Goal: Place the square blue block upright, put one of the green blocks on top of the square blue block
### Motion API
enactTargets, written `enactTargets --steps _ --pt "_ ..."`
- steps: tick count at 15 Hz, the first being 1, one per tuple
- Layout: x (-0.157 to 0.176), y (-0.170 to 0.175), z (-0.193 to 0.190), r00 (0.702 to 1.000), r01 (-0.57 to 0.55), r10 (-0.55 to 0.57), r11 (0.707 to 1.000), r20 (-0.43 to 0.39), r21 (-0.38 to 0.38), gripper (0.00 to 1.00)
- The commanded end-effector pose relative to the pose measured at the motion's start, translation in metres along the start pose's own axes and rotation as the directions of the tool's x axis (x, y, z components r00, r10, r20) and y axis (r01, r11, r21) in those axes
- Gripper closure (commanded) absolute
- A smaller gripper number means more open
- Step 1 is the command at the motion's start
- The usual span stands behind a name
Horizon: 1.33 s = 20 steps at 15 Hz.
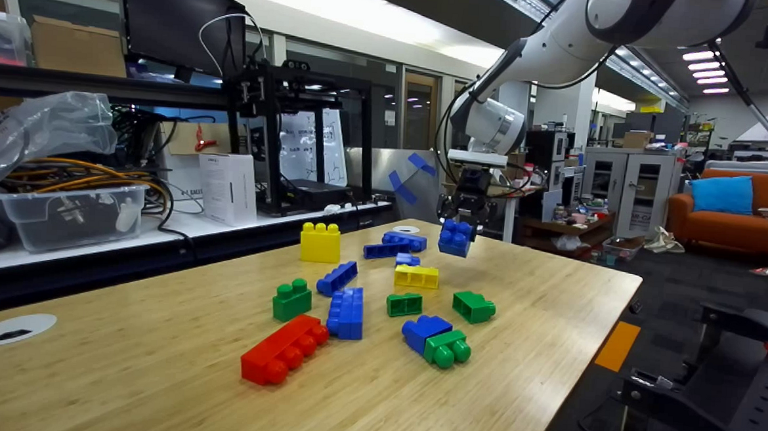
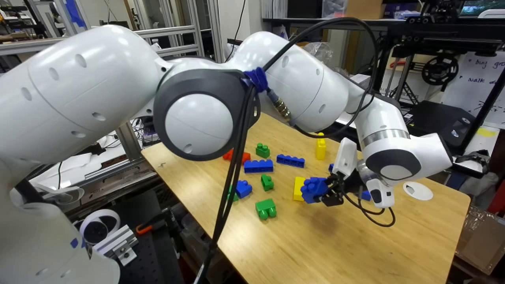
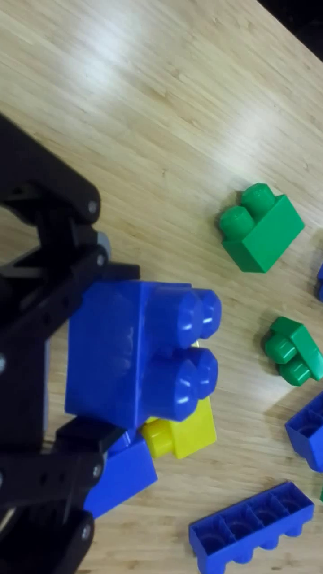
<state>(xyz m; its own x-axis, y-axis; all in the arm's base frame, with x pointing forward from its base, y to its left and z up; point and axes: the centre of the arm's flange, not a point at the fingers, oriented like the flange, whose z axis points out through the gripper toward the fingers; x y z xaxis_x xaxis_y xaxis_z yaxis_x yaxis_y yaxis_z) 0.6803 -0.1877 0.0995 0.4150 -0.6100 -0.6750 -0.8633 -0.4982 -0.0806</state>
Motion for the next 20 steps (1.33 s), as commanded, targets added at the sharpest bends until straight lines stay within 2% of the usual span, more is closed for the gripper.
enactTargets --steps 1,8,14,20 --pt "0.004 0.01 0.013 1.0 0.002 -0.002 1.0 0.018 0.009 0.55" --pt "0.002 0.01 0.06 0.998 0.034 -0.03 0.997 0.06 -0.064 0.55" --pt "-0.001 0.003 0.085 0.994 0.069 -0.063 0.996 0.086 -0.064 0.55" --pt "0.01 0.005 0.095 0.986 0.111 -0.107 0.994 0.129 -0.022 0.55"
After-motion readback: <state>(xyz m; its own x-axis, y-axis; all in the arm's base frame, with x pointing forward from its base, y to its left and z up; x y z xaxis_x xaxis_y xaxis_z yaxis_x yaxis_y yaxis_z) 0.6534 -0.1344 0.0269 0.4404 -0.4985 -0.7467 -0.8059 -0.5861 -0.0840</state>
